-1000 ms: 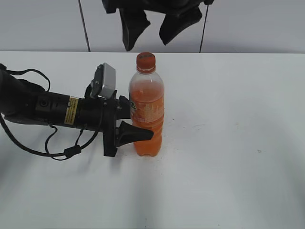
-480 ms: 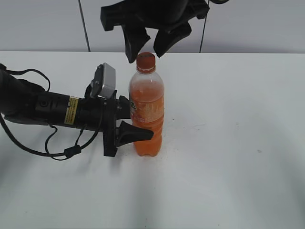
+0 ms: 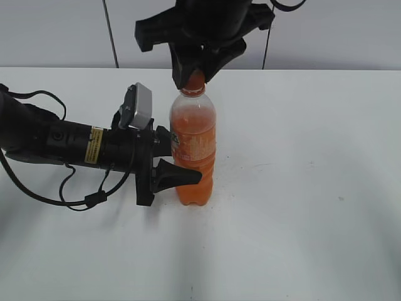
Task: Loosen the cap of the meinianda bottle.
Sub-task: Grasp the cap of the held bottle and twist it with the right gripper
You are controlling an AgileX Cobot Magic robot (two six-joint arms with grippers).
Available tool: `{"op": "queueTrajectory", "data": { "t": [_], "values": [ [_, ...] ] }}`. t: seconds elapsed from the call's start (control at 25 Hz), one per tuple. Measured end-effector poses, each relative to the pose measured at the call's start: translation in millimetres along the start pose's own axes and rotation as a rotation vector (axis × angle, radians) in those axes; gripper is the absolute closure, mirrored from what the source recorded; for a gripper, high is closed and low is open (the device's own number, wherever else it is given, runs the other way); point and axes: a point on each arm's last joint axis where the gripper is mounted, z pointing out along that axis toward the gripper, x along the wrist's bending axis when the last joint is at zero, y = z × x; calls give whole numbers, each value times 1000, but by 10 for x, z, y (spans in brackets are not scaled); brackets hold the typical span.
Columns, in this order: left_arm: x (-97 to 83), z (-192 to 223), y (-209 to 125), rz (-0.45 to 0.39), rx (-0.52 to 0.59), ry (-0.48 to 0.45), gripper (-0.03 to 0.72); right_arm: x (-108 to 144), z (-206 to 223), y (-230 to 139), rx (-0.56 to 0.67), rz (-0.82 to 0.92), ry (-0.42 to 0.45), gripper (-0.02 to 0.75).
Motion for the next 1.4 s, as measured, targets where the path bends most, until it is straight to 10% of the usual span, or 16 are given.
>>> {"op": "queueTrajectory", "data": {
  "t": [0.64, 0.92, 1.12, 1.4],
  "values": [
    [-2, 0, -1, 2, 1, -3, 307, 9, -8, -3, -6, -1255, 9, 470],
    [-2, 0, -1, 2, 1, -3, 307, 12, -23, -5, -10, -1209, 12, 440],
    [-2, 0, -1, 2, 1, -3, 307, 11, -143, -14, -36, -1032, 4, 125],
    [-2, 0, -1, 2, 1, -3, 307, 27, -449, -60, -102, -512, 34, 290]
  ]
}}
